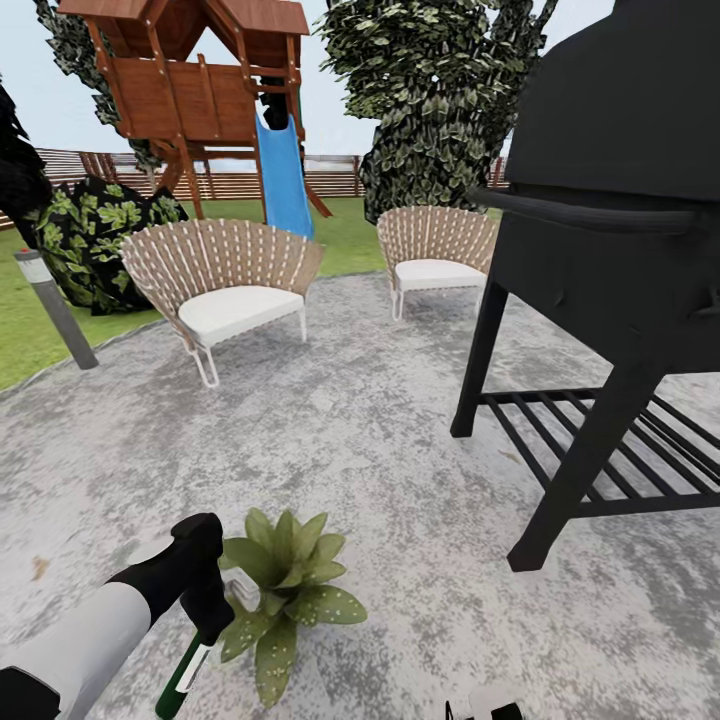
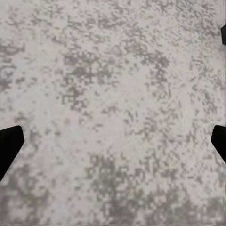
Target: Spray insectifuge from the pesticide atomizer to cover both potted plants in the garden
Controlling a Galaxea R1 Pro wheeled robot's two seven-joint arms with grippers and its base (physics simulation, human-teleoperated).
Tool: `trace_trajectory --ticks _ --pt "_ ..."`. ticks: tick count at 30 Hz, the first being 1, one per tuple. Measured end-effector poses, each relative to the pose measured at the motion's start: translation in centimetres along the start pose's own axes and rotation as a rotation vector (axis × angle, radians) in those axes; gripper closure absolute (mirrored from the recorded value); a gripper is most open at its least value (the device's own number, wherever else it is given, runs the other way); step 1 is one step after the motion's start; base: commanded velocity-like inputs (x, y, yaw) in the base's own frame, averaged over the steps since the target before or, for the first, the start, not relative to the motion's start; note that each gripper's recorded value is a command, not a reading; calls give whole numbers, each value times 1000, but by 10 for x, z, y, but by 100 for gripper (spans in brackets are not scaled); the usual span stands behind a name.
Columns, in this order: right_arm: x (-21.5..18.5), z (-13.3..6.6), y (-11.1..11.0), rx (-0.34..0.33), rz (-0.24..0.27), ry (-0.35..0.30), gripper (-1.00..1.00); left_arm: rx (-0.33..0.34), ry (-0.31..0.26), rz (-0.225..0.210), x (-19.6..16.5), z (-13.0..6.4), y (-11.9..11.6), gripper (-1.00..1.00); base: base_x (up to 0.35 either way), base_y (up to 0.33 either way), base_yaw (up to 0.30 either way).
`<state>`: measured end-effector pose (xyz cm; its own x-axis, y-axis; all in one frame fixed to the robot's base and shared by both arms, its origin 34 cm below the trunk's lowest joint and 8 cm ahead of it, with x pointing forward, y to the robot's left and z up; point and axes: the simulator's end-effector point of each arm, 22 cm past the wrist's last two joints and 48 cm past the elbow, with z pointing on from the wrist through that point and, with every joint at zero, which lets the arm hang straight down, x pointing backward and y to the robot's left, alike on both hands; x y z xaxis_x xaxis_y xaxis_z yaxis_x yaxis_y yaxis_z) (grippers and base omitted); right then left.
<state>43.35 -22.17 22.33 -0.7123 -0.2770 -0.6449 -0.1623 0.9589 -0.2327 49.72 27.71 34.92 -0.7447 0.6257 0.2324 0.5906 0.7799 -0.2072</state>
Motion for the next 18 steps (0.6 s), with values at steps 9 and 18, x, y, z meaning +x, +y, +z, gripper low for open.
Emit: trace_trajectory --ticks 9,18 --pt "0 0 0 0 0 0 -100 2 -1 0 0 0 -1 100 -8 177 0" --pt "0 0 0 0 0 0 -100 1 -5 -1 -2 -1 -1 100 124 223 0"
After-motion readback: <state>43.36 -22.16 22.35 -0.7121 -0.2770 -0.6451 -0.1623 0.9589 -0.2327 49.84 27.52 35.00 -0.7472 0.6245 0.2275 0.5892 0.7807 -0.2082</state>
